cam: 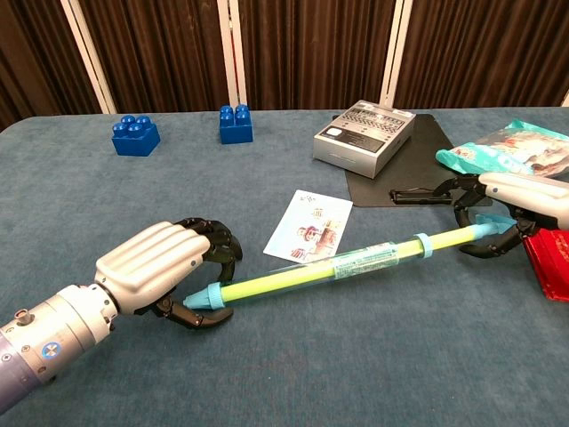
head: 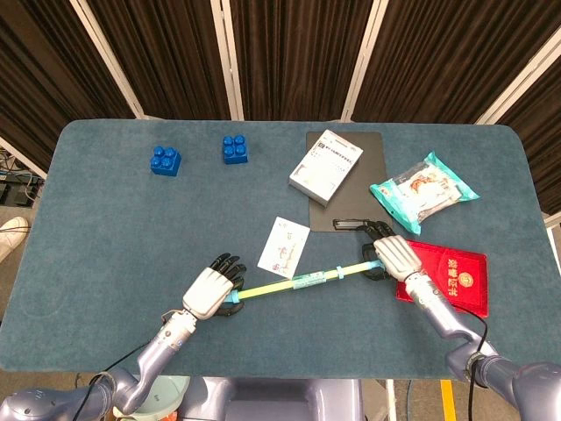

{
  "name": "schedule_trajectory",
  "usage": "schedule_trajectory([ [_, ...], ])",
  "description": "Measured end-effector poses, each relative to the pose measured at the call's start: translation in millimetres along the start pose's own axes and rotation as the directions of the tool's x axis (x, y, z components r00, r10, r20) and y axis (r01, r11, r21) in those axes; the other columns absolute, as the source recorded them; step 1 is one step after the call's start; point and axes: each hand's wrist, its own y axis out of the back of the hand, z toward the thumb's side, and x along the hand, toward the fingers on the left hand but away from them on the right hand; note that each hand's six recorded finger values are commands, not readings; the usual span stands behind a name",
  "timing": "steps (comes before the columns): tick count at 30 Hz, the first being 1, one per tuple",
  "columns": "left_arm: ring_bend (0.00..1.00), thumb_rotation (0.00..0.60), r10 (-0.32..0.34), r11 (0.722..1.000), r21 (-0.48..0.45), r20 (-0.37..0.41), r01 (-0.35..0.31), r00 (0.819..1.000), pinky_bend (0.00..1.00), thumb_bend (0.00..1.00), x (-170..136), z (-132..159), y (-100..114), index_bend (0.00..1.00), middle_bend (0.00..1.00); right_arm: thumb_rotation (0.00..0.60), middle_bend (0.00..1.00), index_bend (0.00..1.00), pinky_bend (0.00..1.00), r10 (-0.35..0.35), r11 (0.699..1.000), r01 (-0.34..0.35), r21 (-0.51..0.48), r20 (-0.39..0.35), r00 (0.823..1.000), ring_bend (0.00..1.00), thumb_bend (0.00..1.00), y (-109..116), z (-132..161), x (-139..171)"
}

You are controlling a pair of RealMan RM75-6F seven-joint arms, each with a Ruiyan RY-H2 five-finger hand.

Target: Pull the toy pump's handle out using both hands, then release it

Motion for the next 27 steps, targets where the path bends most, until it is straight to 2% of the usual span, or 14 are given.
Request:
schedule_trajectory([
  [17, 0.15, 0.600, 0.067, 0.997, 0.029, -0.019, -0.067, 0.998, 0.15, 0.33, -15, -10, 22, 0.58, 0.27, 0.600, 0.17, 0.80, 0.00, -0.097, 0.995, 0.098, 0.000, 0.045, 0.994, 0.00, 0.30, 46, -13, 13],
  [27, 0.15, 0.600, 0.142, 0.989, 0.048, -0.037, -0.141, 0.989, 0.15, 0.33, -31, -21, 45, 0.59, 0.27, 0.600, 0.17, 0.80, 0.00, -0.147, 0.989, 0.149, -0.009, 0.097, 0.984, 0.00, 0.30, 71, -24, 16],
])
